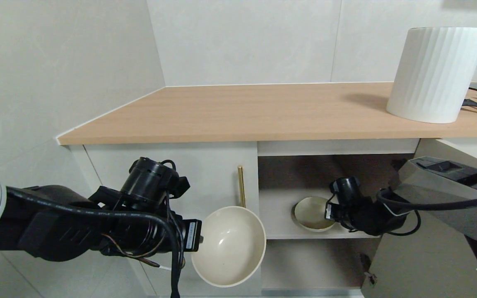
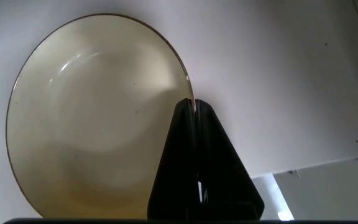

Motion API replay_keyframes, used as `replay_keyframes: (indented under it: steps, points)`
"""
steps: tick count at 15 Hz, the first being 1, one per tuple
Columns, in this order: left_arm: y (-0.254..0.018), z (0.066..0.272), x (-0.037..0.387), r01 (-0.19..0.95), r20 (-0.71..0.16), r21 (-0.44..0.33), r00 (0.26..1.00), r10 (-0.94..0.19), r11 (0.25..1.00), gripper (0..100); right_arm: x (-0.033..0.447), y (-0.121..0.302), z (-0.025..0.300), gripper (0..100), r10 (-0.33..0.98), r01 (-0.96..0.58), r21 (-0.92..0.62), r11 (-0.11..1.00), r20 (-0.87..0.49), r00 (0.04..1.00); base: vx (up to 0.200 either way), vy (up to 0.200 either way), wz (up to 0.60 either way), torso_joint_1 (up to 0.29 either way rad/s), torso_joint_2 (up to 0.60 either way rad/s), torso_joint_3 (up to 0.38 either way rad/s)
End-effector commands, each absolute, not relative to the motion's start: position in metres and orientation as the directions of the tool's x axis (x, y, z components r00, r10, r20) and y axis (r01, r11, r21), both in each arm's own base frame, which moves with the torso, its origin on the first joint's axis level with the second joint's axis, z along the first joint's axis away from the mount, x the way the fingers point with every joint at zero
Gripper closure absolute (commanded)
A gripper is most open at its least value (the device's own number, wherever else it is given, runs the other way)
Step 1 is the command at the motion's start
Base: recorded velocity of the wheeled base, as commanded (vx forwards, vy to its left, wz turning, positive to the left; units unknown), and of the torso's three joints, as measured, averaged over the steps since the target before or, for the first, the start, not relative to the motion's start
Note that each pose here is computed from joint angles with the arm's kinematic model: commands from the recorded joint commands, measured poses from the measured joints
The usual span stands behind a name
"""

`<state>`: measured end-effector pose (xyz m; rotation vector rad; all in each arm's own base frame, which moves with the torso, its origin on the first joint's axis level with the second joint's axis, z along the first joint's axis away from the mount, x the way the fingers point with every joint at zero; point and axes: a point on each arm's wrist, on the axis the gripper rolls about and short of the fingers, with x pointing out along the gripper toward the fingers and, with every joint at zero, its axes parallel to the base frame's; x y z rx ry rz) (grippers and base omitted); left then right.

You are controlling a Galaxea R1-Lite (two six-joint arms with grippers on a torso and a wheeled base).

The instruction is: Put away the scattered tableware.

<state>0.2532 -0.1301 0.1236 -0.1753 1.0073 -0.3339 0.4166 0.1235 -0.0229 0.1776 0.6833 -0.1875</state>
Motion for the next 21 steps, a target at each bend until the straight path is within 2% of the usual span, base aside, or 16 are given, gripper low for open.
replay_keyframes:
  steps: [1,3,4,14,18,21]
  points:
    - [-0.130,0.123,0.253,0.193,-0.799,-0.296,0.488,-0.353,0.936,100,0.419,0.121,-0.024,100,-0.118,0.236,0.102,0.967,-0.639,0.760,0.000,0.000,0.00,0.000,0.00,0.000]
    - [-0.130,0.123,0.253,0.193,-0.799,-0.296,0.488,-0.353,0.936,100,0.419,0.121,-0.025,100,-0.118,0.236,0.102,0.967,-0.639,0.760,0.000,0.000,0.00,0.000,0.00,0.000]
    - [-0.130,0.124,0.253,0.192,-0.798,-0.295,0.489,-0.352,0.936,100,0.419,0.121,-0.024,0,-0.118,0.235,0.102,0.966,-0.638,0.761,0.000,0.000,0.00,0.000,0.00,0.000]
    - [-0.130,0.124,0.253,0.191,-0.798,-0.296,0.489,-0.352,0.936,100,0.413,0.119,-0.019,0,-0.117,0.237,0.105,0.966,-0.640,0.759,0.000,0.000,0.00,0.000,0.00,0.000]
    - [-0.135,0.123,0.252,0.204,-0.798,-0.298,0.483,-0.361,0.932,100,0.386,0.121,0.022,0,-0.051,0.171,0.133,0.976,-0.627,0.778,0.000,0.000,0.00,0.000,0.00,0.000]
    - [-0.157,0.117,0.248,0.222,-0.808,-0.314,0.448,-0.383,0.923,100,0.335,0.144,0.090,0,0.147,-0.036,0.184,0.982,-0.634,0.759,0.000,0.000,0.00,0.000,0.00,0.000]
